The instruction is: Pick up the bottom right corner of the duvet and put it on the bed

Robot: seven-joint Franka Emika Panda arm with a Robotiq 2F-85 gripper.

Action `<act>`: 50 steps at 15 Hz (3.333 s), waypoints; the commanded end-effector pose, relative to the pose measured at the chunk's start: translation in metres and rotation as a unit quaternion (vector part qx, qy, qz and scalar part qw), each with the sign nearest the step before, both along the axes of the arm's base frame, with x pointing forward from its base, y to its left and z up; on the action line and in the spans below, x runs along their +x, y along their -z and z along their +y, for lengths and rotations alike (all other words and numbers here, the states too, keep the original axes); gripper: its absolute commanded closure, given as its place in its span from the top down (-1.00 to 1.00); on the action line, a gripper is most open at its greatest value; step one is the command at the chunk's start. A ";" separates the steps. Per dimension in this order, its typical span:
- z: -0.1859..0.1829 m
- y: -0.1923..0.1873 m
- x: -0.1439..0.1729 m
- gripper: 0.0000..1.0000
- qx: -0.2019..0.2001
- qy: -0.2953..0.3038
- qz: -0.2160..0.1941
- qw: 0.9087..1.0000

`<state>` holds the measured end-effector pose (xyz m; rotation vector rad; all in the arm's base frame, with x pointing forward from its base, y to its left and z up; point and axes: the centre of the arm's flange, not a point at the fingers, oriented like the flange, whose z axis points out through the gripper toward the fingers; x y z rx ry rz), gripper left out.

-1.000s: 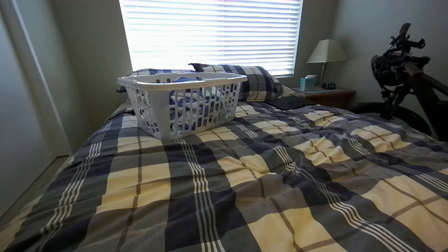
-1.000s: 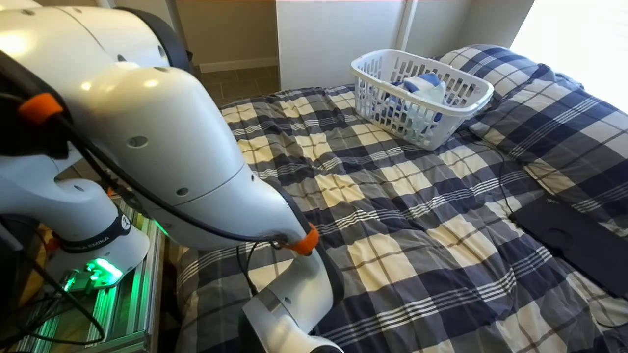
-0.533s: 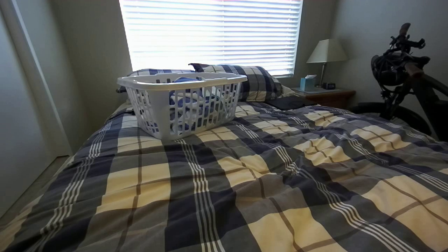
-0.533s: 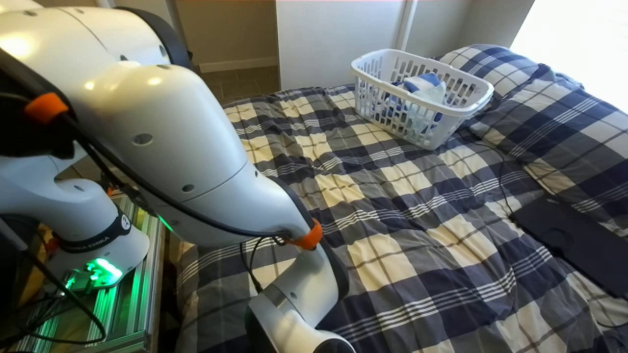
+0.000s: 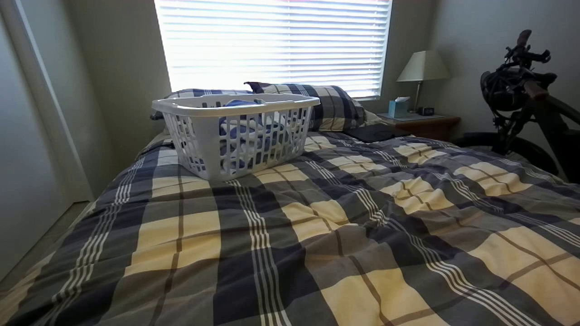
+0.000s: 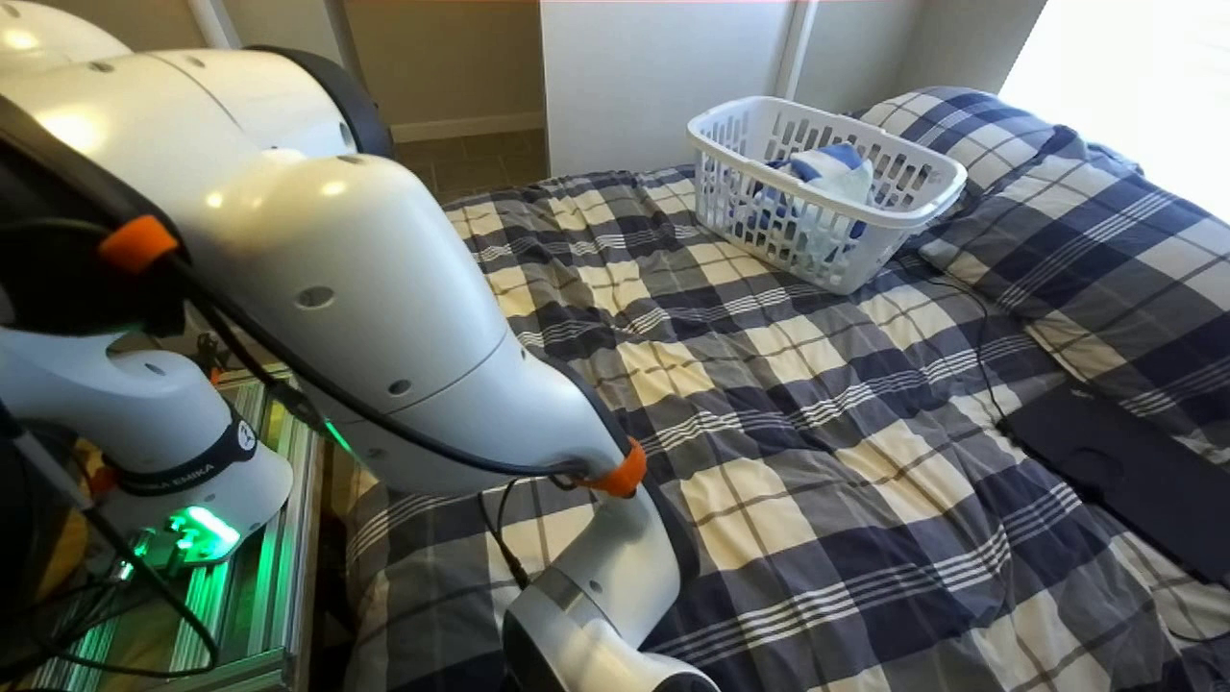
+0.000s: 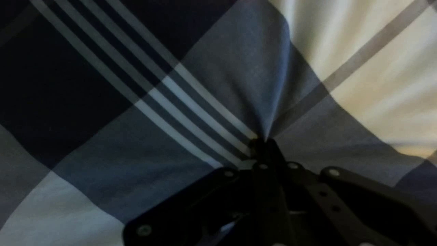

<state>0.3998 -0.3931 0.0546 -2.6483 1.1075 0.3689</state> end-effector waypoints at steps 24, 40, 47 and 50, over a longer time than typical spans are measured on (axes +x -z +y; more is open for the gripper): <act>0.158 -0.227 -0.008 -0.99 -0.326 -0.298 -0.160 0.883; 0.157 -0.219 0.003 -0.99 -0.342 -0.368 -0.147 0.852; 0.218 -0.298 0.076 -0.99 -0.416 -0.458 -0.157 0.770; 0.256 -0.319 0.108 -0.99 -0.435 -0.490 -0.160 0.738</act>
